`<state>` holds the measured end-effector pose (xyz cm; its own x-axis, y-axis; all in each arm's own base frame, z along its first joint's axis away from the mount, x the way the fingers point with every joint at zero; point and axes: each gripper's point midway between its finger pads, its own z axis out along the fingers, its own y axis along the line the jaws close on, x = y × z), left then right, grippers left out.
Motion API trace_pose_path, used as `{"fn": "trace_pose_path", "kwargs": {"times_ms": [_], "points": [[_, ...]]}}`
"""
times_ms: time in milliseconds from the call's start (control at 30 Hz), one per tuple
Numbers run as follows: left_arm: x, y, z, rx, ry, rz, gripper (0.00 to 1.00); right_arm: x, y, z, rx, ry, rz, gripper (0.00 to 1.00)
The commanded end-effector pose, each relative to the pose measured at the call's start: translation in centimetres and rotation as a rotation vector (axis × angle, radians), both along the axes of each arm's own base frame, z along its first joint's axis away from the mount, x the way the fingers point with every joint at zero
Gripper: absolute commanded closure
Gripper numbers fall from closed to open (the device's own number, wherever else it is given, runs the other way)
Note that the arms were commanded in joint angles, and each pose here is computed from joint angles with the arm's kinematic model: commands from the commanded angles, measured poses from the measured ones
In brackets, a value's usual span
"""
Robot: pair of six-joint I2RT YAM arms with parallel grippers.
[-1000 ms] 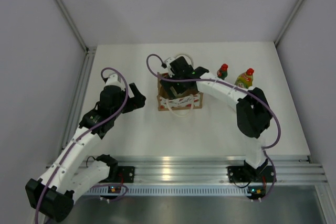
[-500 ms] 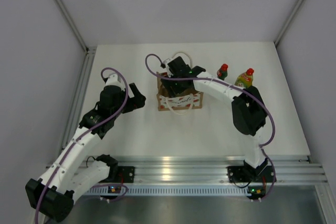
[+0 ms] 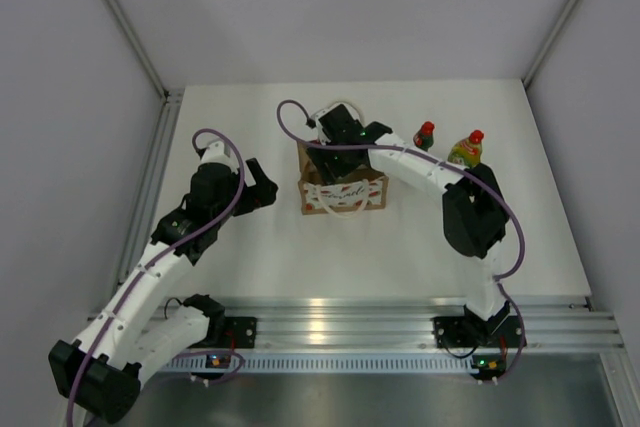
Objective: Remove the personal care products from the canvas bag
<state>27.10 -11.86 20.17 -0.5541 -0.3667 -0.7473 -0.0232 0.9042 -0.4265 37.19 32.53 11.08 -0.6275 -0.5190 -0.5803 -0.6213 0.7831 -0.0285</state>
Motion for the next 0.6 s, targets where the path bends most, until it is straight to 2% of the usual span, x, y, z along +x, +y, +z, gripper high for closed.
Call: {"fn": "trace_pose_path", "kwargs": {"times_ms": [0, 300, 567], "points": [[0.4, 0.2, 0.7, -0.001, -0.040, 0.011, 0.02, 1.9, 1.9, 5.9, 0.106, -0.121, -0.015, 1.00], [0.4, 0.0, 0.6, -0.003, -0.042, 0.003, 0.02, 2.6, 1.0, 10.5, 0.134, -0.224, -0.049, 1.00], [0.2, 0.2, 1.0, -0.009, -0.057, 0.009, 0.02, 1.8, 0.2, 15.4, 0.216, -0.284, -0.061, 1.00]]}}
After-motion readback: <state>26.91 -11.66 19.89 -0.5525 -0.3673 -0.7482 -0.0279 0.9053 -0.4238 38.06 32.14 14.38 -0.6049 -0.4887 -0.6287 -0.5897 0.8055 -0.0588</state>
